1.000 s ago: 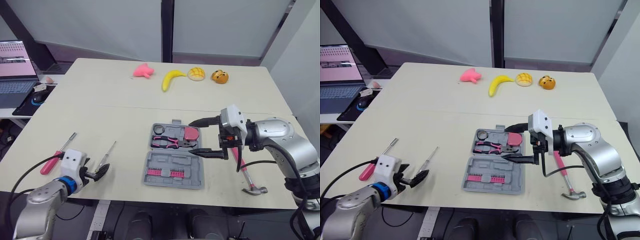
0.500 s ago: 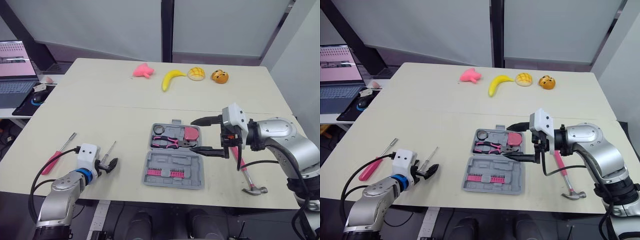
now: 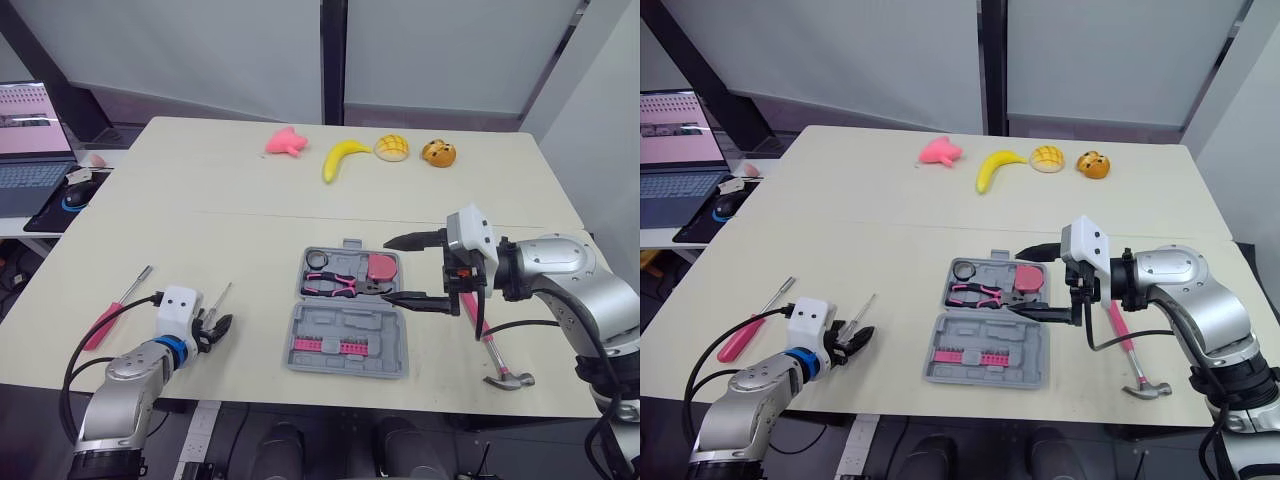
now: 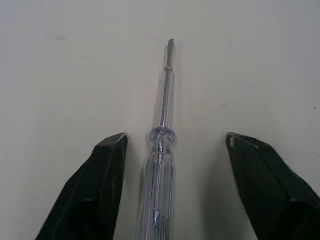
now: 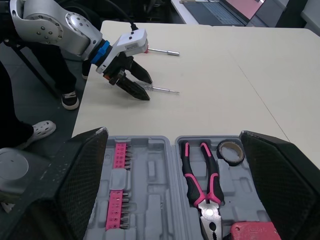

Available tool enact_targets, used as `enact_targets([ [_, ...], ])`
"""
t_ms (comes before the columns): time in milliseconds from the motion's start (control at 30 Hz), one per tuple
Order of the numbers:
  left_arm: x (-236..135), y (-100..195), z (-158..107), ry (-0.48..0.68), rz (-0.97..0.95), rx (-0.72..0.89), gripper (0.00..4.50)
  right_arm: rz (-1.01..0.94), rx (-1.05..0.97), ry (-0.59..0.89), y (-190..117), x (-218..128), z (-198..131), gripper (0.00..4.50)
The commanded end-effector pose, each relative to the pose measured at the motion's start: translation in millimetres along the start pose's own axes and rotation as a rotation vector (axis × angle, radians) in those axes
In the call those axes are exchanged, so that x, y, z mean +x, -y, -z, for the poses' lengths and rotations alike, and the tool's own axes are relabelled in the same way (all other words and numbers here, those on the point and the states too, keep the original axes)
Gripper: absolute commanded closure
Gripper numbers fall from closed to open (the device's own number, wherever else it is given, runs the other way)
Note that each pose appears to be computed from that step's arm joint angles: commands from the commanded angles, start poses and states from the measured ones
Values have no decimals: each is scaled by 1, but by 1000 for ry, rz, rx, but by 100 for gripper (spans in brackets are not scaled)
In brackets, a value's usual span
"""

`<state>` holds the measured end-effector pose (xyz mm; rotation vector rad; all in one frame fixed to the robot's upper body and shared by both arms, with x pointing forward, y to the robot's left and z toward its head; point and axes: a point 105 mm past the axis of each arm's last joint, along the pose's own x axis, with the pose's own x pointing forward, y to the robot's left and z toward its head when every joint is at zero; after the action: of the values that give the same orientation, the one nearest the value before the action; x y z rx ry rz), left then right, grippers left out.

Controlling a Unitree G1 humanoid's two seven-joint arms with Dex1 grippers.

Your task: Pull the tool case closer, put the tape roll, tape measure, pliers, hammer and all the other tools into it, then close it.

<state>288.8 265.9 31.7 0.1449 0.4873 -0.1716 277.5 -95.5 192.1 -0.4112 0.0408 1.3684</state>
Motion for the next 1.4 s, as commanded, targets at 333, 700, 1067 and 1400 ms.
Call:
enact_targets([
  [333, -1, -12, 3, -22, -49, 23, 428, 16, -48, 9, 1, -5, -7, 0],
  [700, -28, -14, -44, 59, 158, 268, 428, -42, -94, -17, -8, -8, -10, 0],
  [1067, -59, 68, -96, 57, 735, 576, 428, 13, -109, -96, -9, -15, 1, 0],
  [1400, -26, 131, -108, 50, 911, 863, 428, 33, -93, -184, -21, -18, 11, 0],
])
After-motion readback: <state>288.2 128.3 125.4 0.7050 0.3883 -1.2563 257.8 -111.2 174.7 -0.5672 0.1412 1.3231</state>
